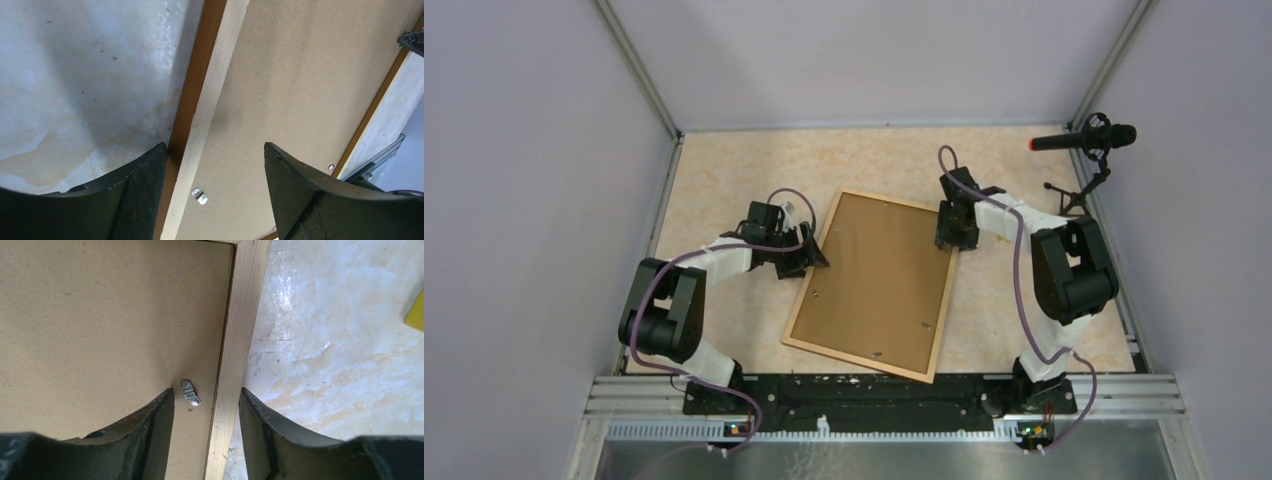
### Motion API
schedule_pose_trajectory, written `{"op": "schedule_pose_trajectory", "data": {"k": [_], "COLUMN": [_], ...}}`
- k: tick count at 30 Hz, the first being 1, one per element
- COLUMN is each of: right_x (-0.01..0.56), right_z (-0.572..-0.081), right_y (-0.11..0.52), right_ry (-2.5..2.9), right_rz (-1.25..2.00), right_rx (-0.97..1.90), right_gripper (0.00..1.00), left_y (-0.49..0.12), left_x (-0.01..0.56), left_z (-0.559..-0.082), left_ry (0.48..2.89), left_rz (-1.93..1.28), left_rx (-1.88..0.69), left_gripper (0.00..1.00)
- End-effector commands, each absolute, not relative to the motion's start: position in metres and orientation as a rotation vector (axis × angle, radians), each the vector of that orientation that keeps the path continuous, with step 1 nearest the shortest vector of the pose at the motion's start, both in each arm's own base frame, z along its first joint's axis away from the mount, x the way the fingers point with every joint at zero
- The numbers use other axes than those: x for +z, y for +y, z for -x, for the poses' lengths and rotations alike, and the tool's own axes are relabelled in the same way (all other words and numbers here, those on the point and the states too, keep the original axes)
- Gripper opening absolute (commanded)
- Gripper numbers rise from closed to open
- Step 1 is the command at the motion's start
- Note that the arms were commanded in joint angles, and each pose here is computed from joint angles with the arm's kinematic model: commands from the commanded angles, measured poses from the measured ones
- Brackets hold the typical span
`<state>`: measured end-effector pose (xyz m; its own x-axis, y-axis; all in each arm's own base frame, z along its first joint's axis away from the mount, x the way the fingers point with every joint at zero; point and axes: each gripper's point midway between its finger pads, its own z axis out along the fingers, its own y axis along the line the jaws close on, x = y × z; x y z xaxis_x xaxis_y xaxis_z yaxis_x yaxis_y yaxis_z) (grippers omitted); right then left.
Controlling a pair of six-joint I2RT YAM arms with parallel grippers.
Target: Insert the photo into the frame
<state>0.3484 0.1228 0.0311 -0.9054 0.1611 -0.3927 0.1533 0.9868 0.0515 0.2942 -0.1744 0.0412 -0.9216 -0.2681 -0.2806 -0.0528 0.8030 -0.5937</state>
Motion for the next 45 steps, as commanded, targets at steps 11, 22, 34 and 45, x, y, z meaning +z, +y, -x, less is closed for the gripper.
{"op": "schedule_pose_trajectory", "data": {"k": [11, 22, 34, 45], "right_x": [0.013, 0.017, 0.032, 0.107], "right_z": [-0.37, -0.417, -0.46, -0.494], "right_y": [0.124, 0.153, 0.222, 0.209], "right_ry": [2.641, 2.597, 2.552, 2.402], "right_rz": [-0.517, -0.433, 0.032, 0.146], "right_rx": [-0.027, 0.079, 0.459, 0.245], "right_gripper": [0.0, 0.0, 0.03, 0.65], "left_y": [-0.18, -0.186, -0.19, -0.173], "left_x": [0.033, 0.032, 0.044, 0.07], "left_z": [-0.262, -0.237, -0.227, -0.22], "left_ry": [2.665, 2.649, 2.572, 2.522], "left_rz": [0.364, 0.454, 0.407, 0.33], "left_rx": [-0.951, -1.06, -1.144, -1.0], "left_gripper": [0.76, 0.74, 0.74, 0.97]}}
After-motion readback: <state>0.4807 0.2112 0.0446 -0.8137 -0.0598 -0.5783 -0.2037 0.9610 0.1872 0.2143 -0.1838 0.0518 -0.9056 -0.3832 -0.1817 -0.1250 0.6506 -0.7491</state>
